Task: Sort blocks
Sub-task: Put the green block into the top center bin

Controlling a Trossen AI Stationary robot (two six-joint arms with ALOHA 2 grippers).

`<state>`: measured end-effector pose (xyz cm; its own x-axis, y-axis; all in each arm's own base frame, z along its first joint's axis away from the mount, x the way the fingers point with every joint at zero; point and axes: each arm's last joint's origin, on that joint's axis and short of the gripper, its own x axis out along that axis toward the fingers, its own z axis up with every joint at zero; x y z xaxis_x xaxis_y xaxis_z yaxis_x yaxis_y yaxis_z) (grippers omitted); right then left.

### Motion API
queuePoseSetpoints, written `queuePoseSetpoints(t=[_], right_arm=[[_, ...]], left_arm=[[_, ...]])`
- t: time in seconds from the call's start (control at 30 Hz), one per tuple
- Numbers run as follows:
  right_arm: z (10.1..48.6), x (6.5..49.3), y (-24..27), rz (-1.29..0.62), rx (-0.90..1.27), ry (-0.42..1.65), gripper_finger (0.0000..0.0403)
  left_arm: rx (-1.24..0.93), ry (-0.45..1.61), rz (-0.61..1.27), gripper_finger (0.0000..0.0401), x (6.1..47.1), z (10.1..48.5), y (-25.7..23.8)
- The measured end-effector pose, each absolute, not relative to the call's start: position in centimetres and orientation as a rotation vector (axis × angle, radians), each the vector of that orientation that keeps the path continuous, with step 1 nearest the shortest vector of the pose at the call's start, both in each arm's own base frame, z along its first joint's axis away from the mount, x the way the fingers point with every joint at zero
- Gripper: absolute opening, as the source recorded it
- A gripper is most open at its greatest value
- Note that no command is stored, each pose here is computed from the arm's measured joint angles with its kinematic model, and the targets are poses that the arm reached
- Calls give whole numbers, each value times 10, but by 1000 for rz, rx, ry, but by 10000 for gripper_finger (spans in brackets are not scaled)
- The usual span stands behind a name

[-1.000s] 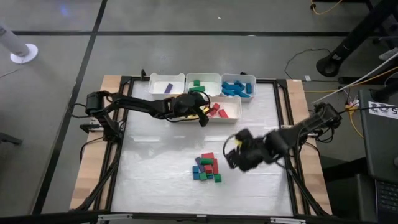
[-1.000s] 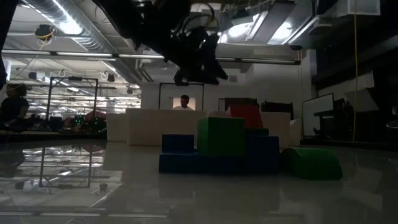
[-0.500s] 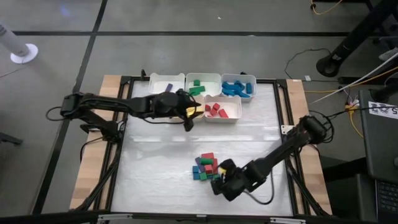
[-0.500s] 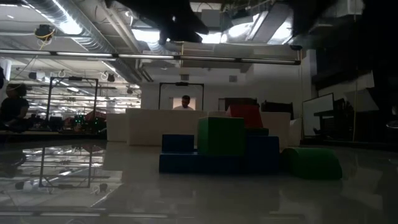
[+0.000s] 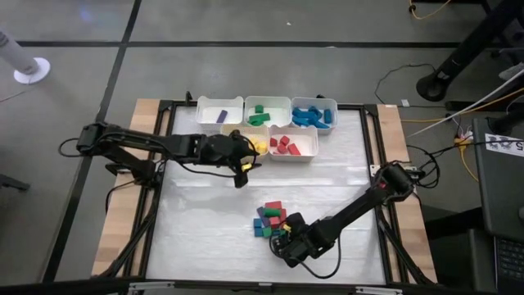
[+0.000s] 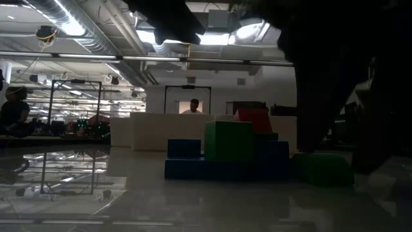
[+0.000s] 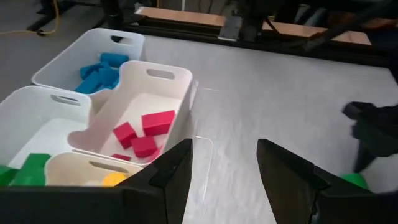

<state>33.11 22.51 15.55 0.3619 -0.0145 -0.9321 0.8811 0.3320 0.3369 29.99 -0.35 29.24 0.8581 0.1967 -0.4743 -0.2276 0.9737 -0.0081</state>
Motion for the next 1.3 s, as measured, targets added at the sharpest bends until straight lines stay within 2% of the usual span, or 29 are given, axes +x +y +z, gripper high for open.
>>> queuePoseSetpoints(t=[0.27,0.4,0.6,0.8,0.93,1.1,1.3], right_arm=[[148,339,214,-793,1066,1020,255],[147,342,209,-810,1071,1027,217],[147,342,207,-819,1058,1010,128],[152,345,209,-806,1038,1023,125],[175,351,213,-775,996,1060,127],[222,351,214,-768,854,1148,134],[287,352,190,-793,621,1092,132]], left_arm=[[-80,490,161,169,299,292,-25],[-100,524,128,169,296,290,-39],[-93,629,63,169,285,281,-64],[-139,711,32,169,274,275,-86],[-158,762,17,169,267,271,-98],[-174,808,-5,169,258,268,-112],[-220,799,-38,169,252,269,-127]])
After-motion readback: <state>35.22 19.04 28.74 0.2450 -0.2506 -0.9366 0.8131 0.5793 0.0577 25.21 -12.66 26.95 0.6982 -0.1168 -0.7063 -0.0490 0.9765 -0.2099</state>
